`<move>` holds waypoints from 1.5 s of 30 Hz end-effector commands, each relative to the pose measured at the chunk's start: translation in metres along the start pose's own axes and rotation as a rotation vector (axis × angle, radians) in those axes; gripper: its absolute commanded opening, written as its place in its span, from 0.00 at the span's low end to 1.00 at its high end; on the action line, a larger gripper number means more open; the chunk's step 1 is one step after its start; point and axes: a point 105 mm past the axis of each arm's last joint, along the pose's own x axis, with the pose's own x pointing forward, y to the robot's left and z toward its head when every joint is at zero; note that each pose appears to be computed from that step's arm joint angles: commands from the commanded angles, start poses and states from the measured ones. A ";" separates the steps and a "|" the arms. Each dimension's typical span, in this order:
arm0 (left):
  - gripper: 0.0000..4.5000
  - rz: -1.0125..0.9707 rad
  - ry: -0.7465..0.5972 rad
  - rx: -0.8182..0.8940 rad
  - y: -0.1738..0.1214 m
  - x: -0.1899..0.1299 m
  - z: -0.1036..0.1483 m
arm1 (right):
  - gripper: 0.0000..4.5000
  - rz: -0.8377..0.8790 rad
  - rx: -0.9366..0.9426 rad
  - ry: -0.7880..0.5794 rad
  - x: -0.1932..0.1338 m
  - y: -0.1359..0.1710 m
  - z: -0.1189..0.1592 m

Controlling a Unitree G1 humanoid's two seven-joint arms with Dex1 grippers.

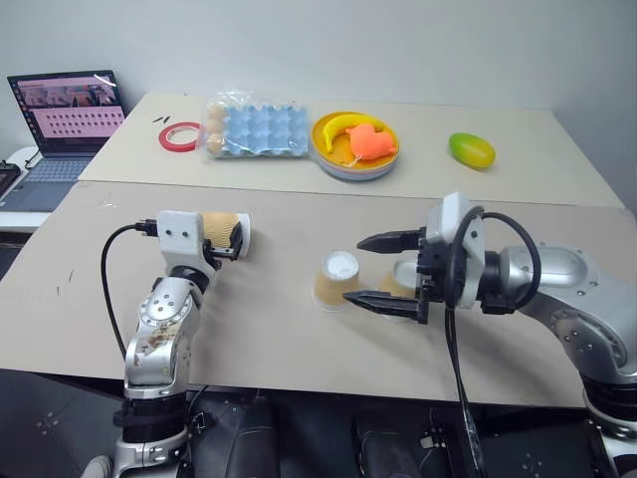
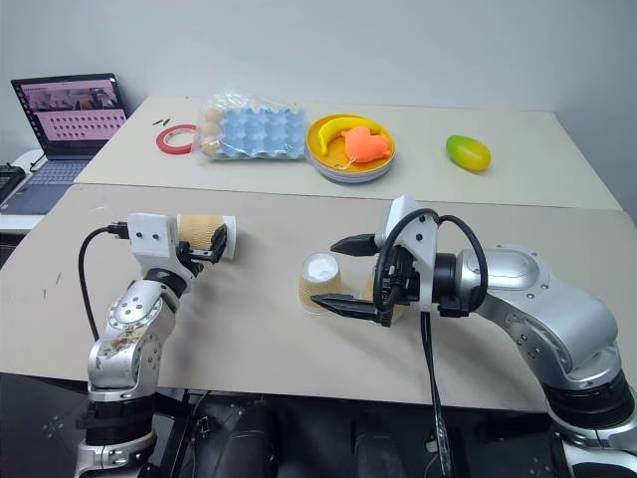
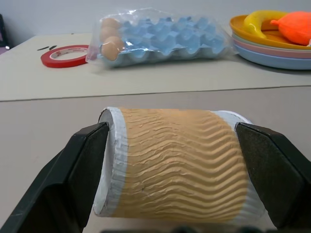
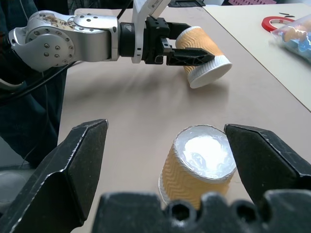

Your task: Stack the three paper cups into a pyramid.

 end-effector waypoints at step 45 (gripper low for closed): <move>0.98 -0.580 -0.136 -0.034 -0.129 0.025 0.075 | 1.00 -0.065 -0.075 -0.088 -0.002 -0.001 0.022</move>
